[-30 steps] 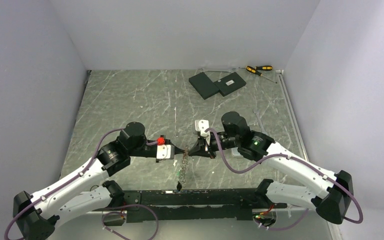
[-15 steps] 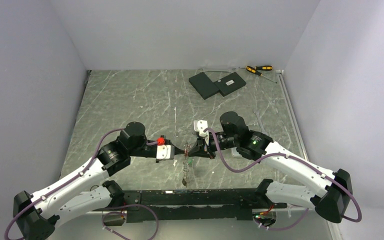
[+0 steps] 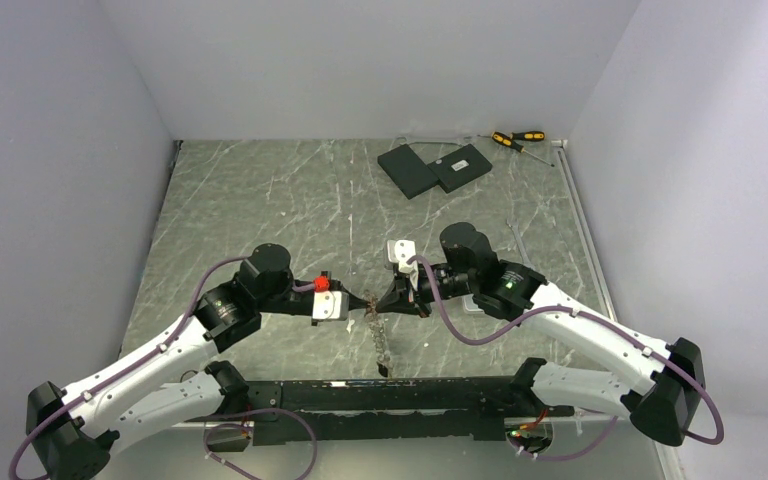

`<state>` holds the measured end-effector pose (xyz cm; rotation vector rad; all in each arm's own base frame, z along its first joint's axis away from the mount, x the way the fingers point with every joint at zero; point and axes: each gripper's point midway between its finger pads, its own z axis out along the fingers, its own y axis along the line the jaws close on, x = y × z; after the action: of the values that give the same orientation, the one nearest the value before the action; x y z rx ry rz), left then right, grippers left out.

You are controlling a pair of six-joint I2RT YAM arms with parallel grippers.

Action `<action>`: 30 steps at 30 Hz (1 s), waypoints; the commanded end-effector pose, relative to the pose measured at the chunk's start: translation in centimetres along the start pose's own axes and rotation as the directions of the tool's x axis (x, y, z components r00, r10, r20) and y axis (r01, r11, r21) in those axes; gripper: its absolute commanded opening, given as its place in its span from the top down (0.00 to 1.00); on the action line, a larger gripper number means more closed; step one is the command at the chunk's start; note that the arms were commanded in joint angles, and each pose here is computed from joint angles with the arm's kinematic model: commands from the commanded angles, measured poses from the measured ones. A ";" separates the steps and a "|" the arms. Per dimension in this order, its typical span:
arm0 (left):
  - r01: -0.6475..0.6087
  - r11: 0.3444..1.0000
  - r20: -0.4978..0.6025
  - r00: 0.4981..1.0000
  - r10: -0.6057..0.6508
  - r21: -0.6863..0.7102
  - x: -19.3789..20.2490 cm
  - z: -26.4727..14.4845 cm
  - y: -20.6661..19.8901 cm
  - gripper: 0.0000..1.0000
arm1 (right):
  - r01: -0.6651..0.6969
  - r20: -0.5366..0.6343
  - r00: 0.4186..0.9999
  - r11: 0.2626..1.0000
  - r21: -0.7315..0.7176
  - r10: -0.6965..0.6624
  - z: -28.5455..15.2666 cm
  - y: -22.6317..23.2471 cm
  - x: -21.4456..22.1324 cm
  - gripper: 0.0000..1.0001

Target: Put the keys on the keyring

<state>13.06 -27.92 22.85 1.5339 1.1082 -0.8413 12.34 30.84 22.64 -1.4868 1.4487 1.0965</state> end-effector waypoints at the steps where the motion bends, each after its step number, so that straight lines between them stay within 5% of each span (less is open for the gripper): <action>1: -0.038 0.999 0.036 0.999 0.038 0.015 -1.2 -0.2 0.0 1.00 | 0.110 0.102 0.989 0.994 0.025 -0.112 -0.7 -0.3 -4.1 1.00; 30: -0.050 0.999 0.032 0.998 0.050 0.009 -1.1 -0.3 0.0 1.00 | 0.108 0.108 0.988 0.993 0.057 -0.114 -1.3 -0.4 -4.6 1.00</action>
<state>13.11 -27.86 22.79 1.5378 1.1059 -0.8360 12.43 30.48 23.38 -1.4679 1.4337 1.0715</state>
